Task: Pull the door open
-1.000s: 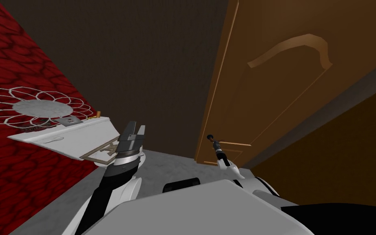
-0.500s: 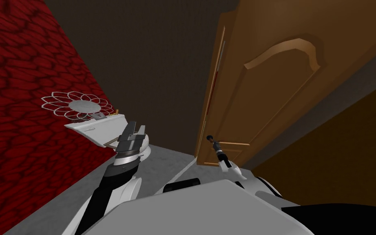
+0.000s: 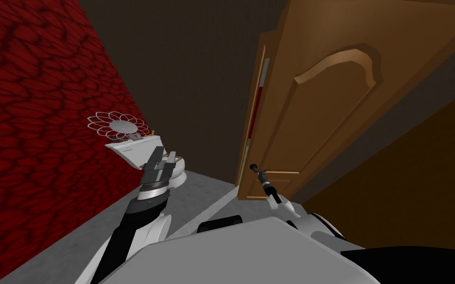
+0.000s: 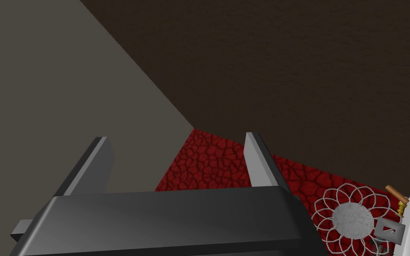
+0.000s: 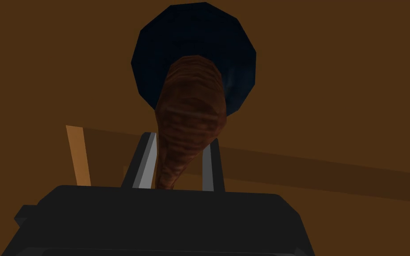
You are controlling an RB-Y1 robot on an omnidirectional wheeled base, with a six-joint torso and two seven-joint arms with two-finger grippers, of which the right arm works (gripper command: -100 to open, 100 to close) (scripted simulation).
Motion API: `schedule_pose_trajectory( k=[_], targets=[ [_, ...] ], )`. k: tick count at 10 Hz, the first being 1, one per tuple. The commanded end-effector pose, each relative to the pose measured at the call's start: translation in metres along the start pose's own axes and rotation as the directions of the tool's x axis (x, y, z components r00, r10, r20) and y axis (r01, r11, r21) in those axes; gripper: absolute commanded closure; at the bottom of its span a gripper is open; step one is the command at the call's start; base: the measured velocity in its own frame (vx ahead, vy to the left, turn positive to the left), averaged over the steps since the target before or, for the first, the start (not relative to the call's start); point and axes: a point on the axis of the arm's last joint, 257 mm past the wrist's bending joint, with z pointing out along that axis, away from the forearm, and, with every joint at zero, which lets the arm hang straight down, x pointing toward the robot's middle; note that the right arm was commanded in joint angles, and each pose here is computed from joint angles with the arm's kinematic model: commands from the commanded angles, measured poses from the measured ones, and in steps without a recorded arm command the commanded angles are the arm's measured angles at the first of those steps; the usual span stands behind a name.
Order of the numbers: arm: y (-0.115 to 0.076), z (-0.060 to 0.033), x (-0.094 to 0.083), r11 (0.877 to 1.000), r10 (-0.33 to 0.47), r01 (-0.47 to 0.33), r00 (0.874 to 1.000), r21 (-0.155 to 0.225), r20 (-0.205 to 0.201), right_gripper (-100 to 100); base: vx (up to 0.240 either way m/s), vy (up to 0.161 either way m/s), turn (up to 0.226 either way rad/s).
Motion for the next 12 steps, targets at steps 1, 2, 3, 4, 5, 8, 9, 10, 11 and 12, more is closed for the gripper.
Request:
schedule_pose_trajectory(
  k=[1, 2, 3, 4, 5, 8, 9, 10, 11, 12],
  targets=[
    [0.003, -0.0016, 0.005, 1.0, -0.001, 0.001, 1.0, -0.01, -0.03, 100, -0.237, -0.087, 0.111],
    [0.003, -0.0028, 0.008, 1.0, -0.002, 0.001, 0.999, -0.013, -0.048, 100, -0.231, -0.091, 0.073],
    [0.004, -0.0049, 0.013, 1.0, -0.003, 0.002, 0.997, -0.017, -0.075, 100, -0.251, -0.144, 0.095],
    [0.005, -0.0063, 0.016, 1.0, -0.003, 0.002, 0.996, -0.019, -0.092, 100, -0.232, -0.101, 0.105],
    [0.005, -0.0077, 0.019, 1.0, -0.004, 0.001, 0.994, -0.02, -0.108, 100, -0.217, -0.042, 0.049],
    [0.003, -0.0071, 0.036, 1.0, 0.001, -0.003, 0.988, -0.015, -0.152, 100, -0.156, -0.043, 0.013],
    [0.004, -0.0061, 0.041, 1.0, 0.001, -0.004, 0.987, -0.017, -0.162, 100, -0.192, -0.063, 0.006],
    [0.005, -0.0038, 0.05, 1.0, 0.0, -0.004, 0.983, -0.02, -0.184, 100, -0.2, -0.074, -0.004],
    [0.005, -0.0038, 0.05, 1.0, 0.0, -0.004, 0.983, -0.02, -0.184, 100, -0.135, -0.059, 0.004],
    [0.006, -0.0027, 0.054, 1.0, 0.0, -0.004, 0.98, -0.022, -0.197, 100, -0.086, -0.037, -0.004]
  ],
)
